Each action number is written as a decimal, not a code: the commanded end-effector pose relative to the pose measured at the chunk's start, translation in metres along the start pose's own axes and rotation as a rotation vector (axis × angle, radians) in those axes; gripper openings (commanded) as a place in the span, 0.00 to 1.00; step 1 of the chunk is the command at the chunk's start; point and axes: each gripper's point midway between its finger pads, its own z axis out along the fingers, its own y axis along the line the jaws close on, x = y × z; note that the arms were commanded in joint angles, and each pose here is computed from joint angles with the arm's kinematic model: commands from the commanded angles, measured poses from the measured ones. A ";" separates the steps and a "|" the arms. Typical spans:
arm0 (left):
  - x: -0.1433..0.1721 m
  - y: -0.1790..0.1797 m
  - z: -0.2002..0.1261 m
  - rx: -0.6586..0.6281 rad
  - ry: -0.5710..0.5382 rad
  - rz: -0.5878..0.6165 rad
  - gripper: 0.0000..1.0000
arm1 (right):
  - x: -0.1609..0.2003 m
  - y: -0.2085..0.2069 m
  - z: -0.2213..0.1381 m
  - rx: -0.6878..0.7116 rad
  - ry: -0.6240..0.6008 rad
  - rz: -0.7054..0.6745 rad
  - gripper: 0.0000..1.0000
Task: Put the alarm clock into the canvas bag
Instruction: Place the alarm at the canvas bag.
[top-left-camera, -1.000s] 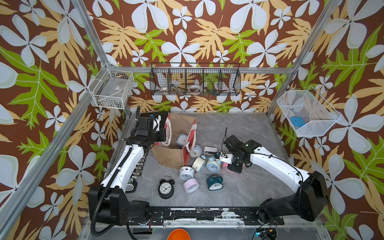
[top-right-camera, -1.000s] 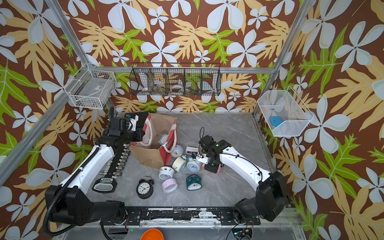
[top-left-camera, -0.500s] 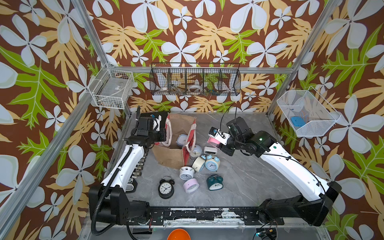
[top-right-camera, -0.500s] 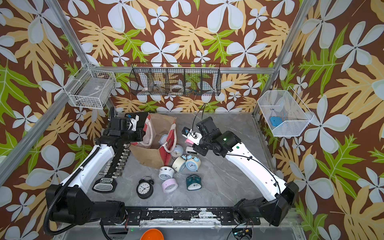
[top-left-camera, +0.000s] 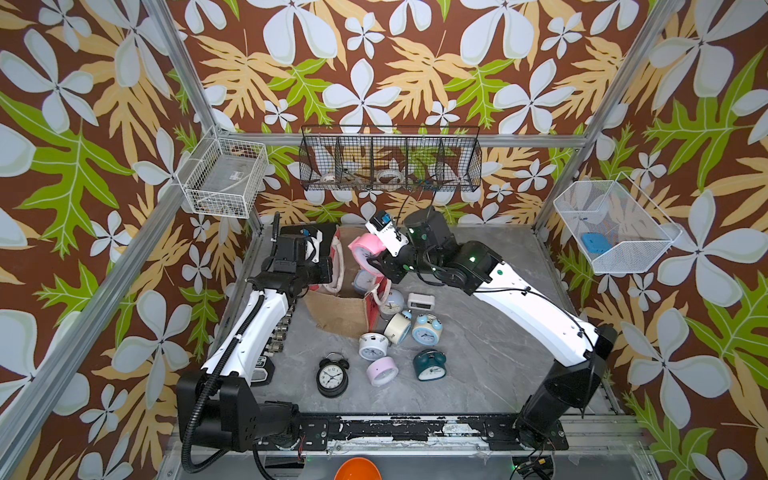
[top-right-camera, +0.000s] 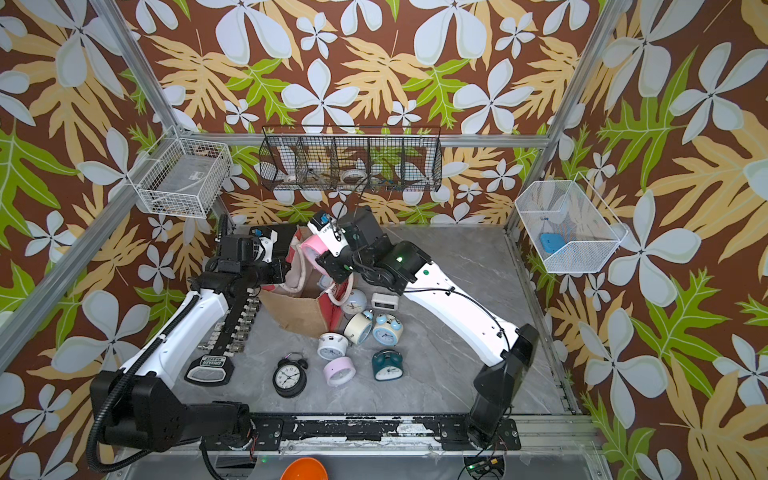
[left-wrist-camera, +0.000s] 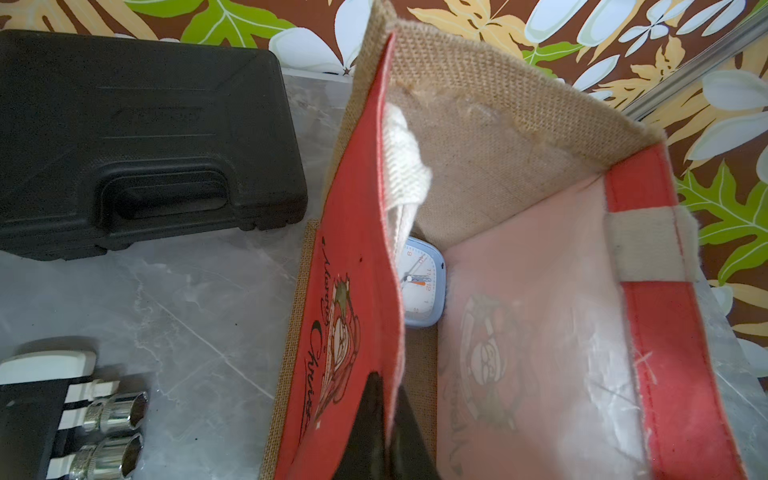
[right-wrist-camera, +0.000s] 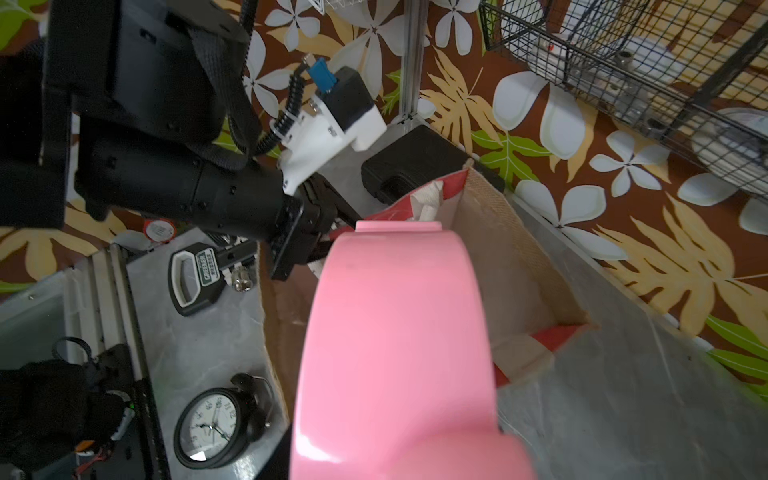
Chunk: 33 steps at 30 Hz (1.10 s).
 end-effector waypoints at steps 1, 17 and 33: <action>-0.002 -0.001 -0.002 0.008 -0.012 -0.002 0.00 | -0.001 -0.008 0.020 0.035 0.031 0.175 0.25; -0.005 -0.006 -0.005 0.032 -0.029 -0.002 0.00 | 0.070 -0.002 0.119 0.040 0.282 0.425 0.22; -0.005 -0.011 -0.006 0.061 -0.029 -0.004 0.00 | 0.165 -0.014 0.195 0.129 0.483 0.421 0.22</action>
